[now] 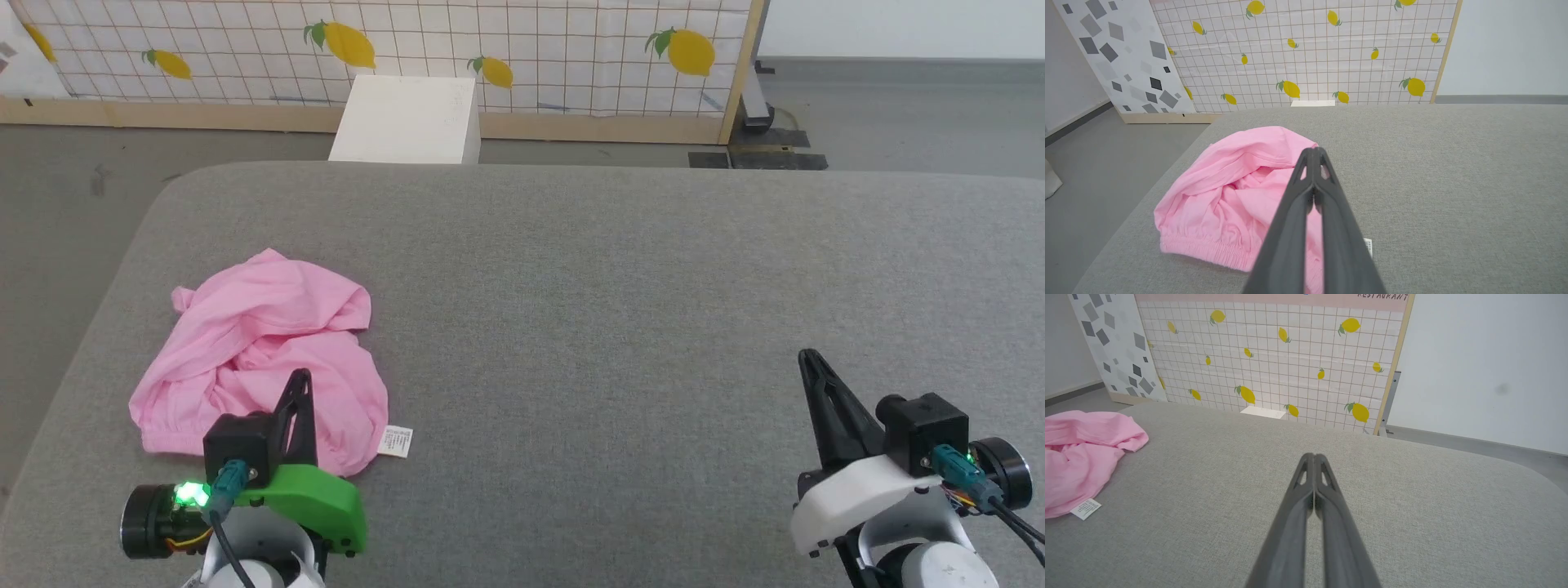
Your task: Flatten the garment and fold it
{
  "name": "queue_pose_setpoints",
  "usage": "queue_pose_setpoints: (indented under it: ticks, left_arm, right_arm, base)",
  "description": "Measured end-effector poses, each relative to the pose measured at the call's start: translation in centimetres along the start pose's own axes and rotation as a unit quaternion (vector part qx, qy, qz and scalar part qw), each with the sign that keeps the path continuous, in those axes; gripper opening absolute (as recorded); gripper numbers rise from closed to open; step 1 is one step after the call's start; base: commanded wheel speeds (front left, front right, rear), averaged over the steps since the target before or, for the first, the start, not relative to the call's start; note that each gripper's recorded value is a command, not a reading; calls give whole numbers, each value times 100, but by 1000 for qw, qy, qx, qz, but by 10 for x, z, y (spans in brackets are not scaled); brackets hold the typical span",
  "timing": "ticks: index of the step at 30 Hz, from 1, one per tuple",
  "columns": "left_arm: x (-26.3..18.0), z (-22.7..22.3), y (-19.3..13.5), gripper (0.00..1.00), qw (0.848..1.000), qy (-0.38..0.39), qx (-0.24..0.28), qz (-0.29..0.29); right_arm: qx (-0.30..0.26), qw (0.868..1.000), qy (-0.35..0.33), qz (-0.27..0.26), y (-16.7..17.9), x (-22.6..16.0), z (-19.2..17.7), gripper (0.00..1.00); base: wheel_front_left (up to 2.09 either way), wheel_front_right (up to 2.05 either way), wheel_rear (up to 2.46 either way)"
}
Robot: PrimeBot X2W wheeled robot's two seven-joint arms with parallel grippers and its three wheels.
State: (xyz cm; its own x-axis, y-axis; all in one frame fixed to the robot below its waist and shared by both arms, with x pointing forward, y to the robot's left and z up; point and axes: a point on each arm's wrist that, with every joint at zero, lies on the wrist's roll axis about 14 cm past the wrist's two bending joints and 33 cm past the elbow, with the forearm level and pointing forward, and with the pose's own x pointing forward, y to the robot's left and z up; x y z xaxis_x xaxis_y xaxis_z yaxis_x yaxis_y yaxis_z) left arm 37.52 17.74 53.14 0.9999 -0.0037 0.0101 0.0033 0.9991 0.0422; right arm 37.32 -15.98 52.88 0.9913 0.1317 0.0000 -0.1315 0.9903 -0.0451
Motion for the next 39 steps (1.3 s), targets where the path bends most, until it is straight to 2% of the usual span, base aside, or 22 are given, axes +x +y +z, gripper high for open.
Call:
queue_pose_setpoints:
  ticks: [5,6,24,39]
  left_arm:
    - [0,0,0,0,1000,0,0,0]
    - [0,0,0,100,1000,0,0,0]
    - [-1,-3,-4,100,1000,-2,-14,-4]
    - [-11,-1,12,100,999,-13,-31,25]
  right_arm:
    - [0,1000,0,0,0,0,0,0]
    - [0,1000,0,0,0,0,0,100]
    - [14,1000,-4,-2,-1,0,-2,100]
    - [33,999,-6,20,13,6,-5,100]
  base:
    - [0,0,0]
    - [0,0,0]
    - [0,0,0]
    - [0,0,0]
